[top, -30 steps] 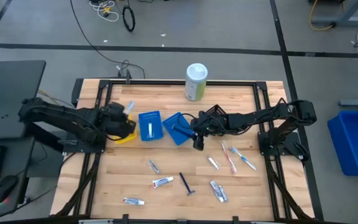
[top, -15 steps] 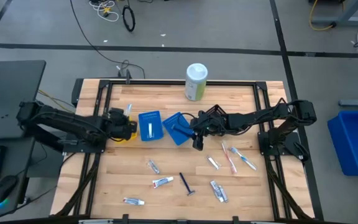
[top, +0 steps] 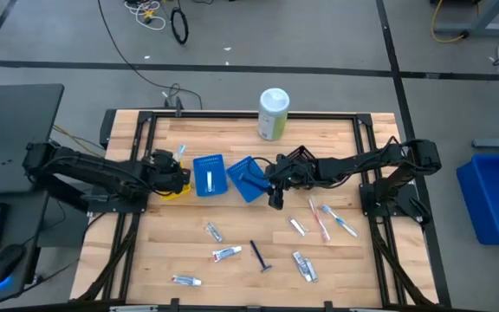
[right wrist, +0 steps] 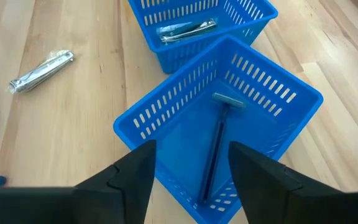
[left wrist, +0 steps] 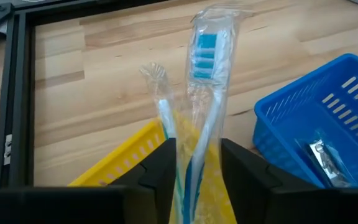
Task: Pick & Place Travel size toiletries
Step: Put the blue toothbrush into the yellow bin, then put the left silver nail cutter into the left blue bin
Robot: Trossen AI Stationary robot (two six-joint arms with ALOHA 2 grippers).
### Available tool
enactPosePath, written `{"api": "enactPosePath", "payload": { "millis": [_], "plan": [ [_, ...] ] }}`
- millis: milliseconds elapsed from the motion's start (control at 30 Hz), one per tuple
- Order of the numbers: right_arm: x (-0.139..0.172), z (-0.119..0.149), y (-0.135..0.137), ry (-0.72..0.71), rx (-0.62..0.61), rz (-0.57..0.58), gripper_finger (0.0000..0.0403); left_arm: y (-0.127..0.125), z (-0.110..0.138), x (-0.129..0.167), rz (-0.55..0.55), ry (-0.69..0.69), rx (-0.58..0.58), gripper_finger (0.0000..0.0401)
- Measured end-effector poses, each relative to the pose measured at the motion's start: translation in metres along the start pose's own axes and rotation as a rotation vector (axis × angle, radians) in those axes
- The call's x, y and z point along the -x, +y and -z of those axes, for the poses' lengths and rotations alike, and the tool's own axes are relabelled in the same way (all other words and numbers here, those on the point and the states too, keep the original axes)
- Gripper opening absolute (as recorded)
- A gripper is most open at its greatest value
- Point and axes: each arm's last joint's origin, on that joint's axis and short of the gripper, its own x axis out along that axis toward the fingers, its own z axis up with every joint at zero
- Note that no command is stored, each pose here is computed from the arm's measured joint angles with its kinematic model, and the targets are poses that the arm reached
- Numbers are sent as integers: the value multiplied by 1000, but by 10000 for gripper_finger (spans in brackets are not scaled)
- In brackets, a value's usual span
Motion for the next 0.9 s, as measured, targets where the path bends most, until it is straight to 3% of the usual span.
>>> {"api": "enactPosePath", "payload": {
  "millis": [367,733,900],
  "plan": [
    [0,0,0,0,0,0,223,8,3,-2,-44,135,39,166],
    [0,0,0,0,0,0,203,-19,-46,28,46,-52,-63,167],
    [0,0,0,0,0,0,195,-37,-64,39,195,-100,-80,167]
  ]
}}
